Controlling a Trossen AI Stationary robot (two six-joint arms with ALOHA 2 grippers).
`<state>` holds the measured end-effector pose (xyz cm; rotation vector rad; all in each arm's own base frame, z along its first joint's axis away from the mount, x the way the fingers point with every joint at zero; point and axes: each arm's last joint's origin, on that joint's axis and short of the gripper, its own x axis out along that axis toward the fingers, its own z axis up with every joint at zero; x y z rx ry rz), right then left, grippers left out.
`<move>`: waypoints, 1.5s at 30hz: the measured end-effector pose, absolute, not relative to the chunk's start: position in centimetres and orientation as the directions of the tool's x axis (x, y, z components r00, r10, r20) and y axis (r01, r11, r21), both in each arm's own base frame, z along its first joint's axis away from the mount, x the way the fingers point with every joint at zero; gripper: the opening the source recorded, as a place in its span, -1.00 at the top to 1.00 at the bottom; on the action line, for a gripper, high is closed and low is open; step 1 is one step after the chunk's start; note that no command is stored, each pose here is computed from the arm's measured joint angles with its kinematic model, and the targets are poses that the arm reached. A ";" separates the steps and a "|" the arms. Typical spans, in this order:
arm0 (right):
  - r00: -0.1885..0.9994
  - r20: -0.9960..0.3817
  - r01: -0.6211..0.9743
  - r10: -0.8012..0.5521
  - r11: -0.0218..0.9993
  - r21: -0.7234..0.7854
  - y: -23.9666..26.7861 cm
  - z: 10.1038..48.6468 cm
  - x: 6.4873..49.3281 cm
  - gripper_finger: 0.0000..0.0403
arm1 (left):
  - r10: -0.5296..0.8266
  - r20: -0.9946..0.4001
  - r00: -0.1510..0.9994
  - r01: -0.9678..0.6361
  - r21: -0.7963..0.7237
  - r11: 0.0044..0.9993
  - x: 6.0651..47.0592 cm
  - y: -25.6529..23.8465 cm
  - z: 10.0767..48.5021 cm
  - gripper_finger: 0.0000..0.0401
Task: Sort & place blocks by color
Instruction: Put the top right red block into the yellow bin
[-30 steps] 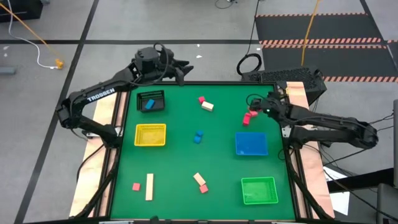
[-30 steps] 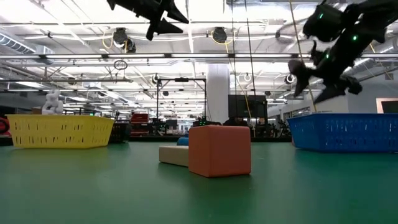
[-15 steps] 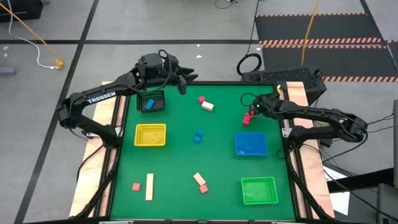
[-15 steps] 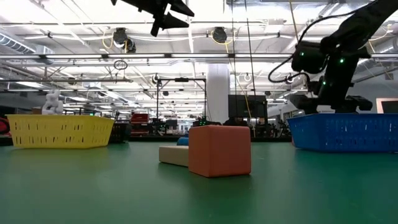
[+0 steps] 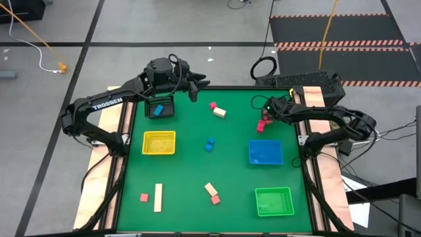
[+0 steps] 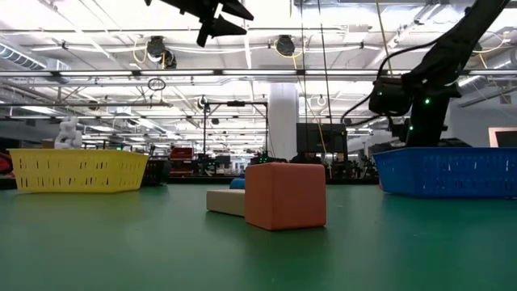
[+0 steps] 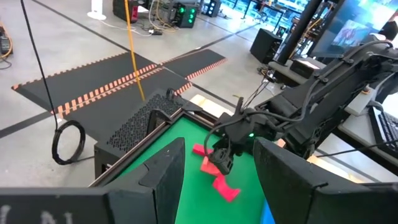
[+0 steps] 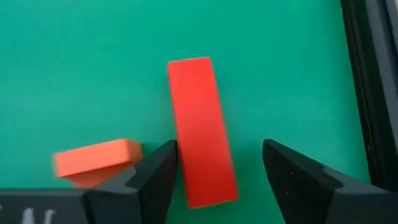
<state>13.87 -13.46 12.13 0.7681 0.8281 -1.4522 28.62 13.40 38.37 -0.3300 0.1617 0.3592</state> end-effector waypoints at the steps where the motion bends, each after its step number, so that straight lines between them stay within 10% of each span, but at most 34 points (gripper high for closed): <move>1: -0.051 -0.852 0.998 -0.521 -0.003 -0.058 -13.6 12.0 13.9 -0.09 | 0.317 -0.213 0.924 -0.369 -0.287 0.884 28.6 13.4 38.4 0.05; 14: -0.034 -0.877 0.998 -0.478 0.027 -0.054 -13.6 11.2 14.2 0.56 | 0.297 -0.213 0.931 -0.349 -0.274 0.896 28.9 12.7 38.4 0.05; 21: 0.032 -0.885 0.996 -0.465 0.085 -0.009 -13.4 12.1 14.1 0.57 | 0.278 -0.275 0.920 -0.354 -0.281 0.892 28.9 12.3 37.8 0.11; 32: 0.679 -0.563 0.733 -0.471 0.462 0.498 -11.7 19.5 16.1 0.57 | 0.262 -0.341 0.903 -0.377 -0.337 0.863 30.3 12.6 36.0 0.26; 45: 0.979 -0.186 0.205 -0.088 0.486 0.849 -9.9 23.3 18.1 0.57 | 0.192 -0.384 0.903 -0.033 0.384 0.923 35.2 11.8 31.6 0.27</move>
